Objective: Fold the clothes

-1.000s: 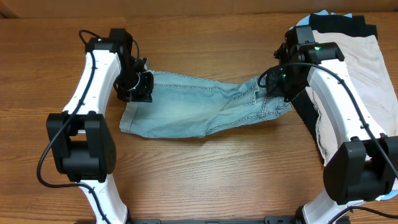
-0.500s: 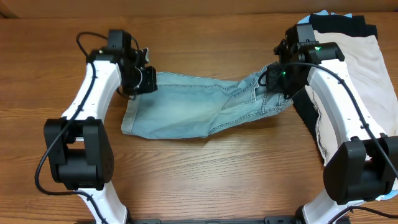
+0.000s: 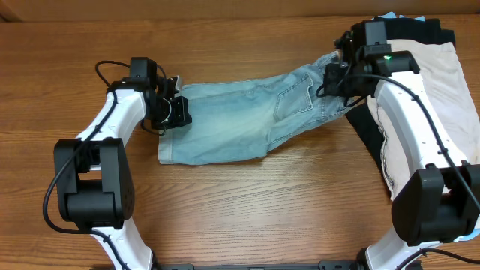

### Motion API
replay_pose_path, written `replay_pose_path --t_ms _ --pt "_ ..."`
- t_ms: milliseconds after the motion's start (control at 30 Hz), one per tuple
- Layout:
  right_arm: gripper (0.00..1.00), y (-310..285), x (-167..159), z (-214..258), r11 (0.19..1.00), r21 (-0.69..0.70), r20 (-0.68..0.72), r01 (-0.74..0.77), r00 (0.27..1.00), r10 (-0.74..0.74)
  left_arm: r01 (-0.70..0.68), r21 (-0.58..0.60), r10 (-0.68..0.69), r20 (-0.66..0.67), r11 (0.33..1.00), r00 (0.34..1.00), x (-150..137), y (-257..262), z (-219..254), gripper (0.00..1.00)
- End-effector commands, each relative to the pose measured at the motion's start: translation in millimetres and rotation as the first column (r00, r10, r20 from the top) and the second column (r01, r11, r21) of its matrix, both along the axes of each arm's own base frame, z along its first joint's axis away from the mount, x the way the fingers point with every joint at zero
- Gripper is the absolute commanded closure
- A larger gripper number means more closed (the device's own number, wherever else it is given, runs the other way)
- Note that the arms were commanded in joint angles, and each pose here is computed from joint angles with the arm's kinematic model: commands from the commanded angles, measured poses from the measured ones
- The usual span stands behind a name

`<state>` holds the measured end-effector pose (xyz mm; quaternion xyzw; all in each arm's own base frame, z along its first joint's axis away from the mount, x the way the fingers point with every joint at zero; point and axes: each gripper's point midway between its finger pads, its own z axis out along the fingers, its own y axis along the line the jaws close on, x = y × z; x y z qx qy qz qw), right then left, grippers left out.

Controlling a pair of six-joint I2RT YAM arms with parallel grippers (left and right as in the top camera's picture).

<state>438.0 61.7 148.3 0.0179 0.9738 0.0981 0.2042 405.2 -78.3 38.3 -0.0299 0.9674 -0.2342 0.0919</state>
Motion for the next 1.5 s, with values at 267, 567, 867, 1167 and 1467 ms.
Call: replay_pose_path --t_ms 267,567,867,1167,1467 --pt "0.96 -38 14 -7 0.997 0.039 0.019 0.072 0.997 -0.073 0.017 0.081 -0.023 0.067 0.997 0.998 10 14 1 0.96" --pt "0.96 -34 17 -4 0.995 0.065 0.028 0.072 0.997 -0.074 -0.072 0.193 0.064 0.048 0.978 0.997 17 24 -25 0.96" --pt "0.96 25 4 20 0.996 0.074 0.013 -0.059 0.998 0.058 -0.142 0.213 0.146 -0.005 0.967 0.989 15 30 -46 0.96" --pt "0.96 166 -17 37 0.960 0.161 0.092 -0.228 0.972 0.216 -0.144 0.211 0.147 0.003 0.967 0.989 17 30 -46 0.96" --pt "0.96 267 -18 16 0.924 0.222 0.185 -0.310 0.944 0.272 -0.144 0.210 0.146 0.002 0.967 0.989 17 30 -46 0.96"
